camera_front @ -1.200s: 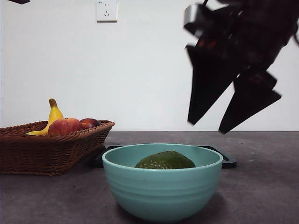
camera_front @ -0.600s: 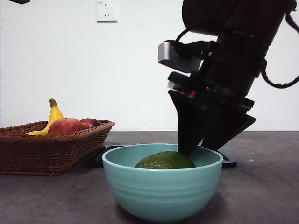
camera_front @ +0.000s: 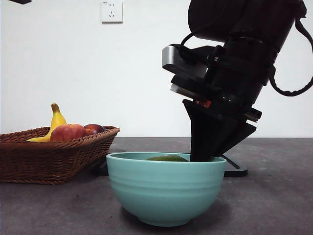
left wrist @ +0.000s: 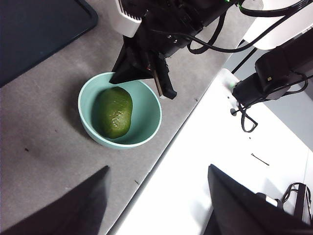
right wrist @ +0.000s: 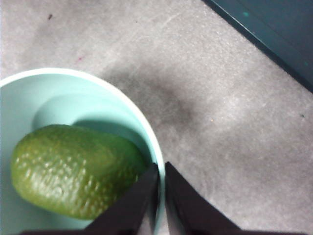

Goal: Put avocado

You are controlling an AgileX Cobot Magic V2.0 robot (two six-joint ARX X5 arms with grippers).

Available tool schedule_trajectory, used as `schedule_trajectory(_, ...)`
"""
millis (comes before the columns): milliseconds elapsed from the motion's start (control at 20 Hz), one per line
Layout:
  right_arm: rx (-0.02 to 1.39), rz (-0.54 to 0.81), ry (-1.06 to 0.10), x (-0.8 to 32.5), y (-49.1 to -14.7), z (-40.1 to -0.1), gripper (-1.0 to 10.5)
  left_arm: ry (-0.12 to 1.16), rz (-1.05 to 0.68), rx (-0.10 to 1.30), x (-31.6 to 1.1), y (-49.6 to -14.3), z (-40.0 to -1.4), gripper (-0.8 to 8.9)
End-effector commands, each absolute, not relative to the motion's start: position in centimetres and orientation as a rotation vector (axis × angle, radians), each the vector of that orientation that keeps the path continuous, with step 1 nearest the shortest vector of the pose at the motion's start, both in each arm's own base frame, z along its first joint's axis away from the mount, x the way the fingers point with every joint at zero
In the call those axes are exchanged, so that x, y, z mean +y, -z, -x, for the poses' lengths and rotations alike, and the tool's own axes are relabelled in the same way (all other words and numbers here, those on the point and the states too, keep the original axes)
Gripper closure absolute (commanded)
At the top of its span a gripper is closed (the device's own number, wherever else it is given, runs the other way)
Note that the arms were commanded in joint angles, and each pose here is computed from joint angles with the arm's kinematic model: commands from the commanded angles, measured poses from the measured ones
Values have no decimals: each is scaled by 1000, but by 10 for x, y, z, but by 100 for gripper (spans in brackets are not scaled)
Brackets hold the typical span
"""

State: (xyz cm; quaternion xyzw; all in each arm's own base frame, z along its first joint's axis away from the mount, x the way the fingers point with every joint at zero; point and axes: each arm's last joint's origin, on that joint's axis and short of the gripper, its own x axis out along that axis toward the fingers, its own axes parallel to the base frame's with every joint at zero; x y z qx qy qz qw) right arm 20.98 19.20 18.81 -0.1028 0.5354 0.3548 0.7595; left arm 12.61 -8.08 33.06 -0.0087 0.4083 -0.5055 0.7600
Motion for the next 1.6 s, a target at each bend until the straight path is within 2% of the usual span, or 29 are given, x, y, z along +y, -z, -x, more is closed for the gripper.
schedule_trajectory(50, 1167, 197, -765, 197, -191, -211, 935, 1117, 6, 869, -82, -333, -127, 504)
schedule_trajectory(250, 1140, 185, -755, 198, -208, -216, 935, 1117, 6, 869, -82, -333, -127, 504)
schedule_trajectory(500, 1053, 130, -709, 192, -241, -242, 935, 1117, 7, 870, -82, -333, -127, 503)
schedule_trajectory(800, 993, 111, -623, 187, -270, -307, 935, 1117, 7, 870, -82, -333, -127, 503)
schedule_trajectory(950, 1010, 101, -589, 191, -262, -345, 935, 1117, 7, 870, -82, -333, -127, 503)
schedule_trajectory(1150, 1053, 92, -553, 195, -234, -383, 935, 1117, 7, 869, -82, -333, -127, 503)
schedule_trajectory(1300, 1093, 91, -536, 194, -215, -392, 935, 1117, 7, 869, -82, -333, -127, 503)
schedule_trajectory(1600, 1114, 92, -529, 193, -208, -394, 931, 1117, 7, 869, -82, -333, -127, 503)
